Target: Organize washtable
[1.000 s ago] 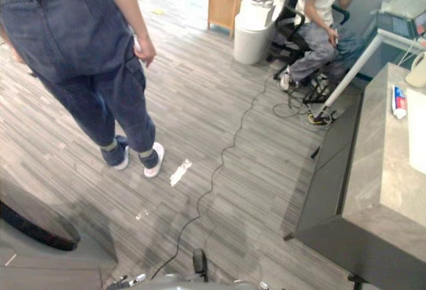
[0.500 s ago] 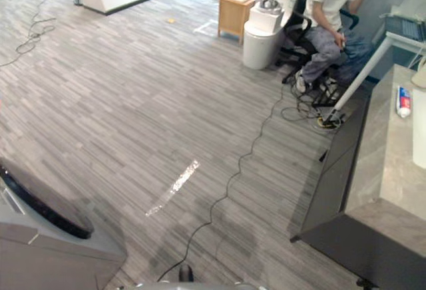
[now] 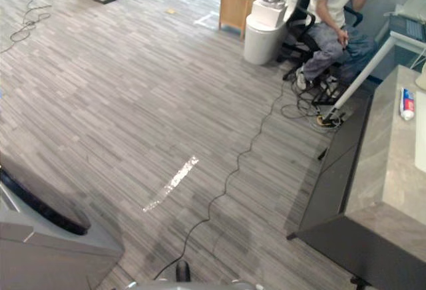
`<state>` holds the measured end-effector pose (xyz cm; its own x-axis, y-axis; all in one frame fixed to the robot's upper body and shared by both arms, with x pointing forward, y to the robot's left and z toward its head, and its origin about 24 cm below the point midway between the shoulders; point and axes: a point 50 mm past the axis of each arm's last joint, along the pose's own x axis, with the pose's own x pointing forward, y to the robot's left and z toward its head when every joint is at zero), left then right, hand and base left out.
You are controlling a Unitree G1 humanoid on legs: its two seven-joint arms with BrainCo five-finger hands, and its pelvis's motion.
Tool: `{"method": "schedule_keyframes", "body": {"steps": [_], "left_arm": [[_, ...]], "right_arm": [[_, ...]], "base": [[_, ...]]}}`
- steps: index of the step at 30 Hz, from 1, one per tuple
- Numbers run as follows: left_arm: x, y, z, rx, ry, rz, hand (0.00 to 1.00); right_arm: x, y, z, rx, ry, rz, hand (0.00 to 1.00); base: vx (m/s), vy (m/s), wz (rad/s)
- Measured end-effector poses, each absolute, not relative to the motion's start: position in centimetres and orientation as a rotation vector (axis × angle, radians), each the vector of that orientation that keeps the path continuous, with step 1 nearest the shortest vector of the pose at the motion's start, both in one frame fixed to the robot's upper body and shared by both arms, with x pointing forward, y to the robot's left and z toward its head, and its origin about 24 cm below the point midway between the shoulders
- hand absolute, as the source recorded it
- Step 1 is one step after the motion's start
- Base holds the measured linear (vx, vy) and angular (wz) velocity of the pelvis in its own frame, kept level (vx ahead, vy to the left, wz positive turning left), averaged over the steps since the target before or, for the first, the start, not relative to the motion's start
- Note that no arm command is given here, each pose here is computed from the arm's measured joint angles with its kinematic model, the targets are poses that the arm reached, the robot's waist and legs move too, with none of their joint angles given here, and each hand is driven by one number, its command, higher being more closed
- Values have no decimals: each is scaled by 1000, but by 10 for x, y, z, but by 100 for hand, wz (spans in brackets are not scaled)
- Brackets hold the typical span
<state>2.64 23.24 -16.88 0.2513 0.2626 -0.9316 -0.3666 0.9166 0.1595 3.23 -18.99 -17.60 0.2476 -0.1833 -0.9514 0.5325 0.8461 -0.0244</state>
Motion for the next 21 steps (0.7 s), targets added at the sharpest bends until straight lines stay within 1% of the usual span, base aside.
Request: {"method": "schedule_keyframes", "body": {"steps": [5, 7, 10, 13, 16, 21], "left_arm": [[26, 228, -169, -52, 1254, 368, 0], [28, 229, -169, -13, 1258, 328, 0], [29, 229, -169, -5, 1252, 321, 0], [30, 229, -169, -9, 1250, 323, 0], [29, 228, -169, -51, 1236, 369, 0], [28, 224, -169, -105, 1229, 419, 0]], "right_arm": [[46, -193, -173, 316, 1174, -509, 0], [48, -195, -172, 309, 1160, -513, 0], [51, -194, -171, 291, 1137, -489, 0], [52, -195, -170, 306, 1124, -503, 0], [51, -195, -170, 309, 1121, -524, 0], [48, -199, -168, 312, 1100, -554, 0]], "base": [[118, 70, -19], [101, 43, 26], [81, 33, 36], [94, -29, 39], [124, -77, 14], [262, -135, 11]]}}
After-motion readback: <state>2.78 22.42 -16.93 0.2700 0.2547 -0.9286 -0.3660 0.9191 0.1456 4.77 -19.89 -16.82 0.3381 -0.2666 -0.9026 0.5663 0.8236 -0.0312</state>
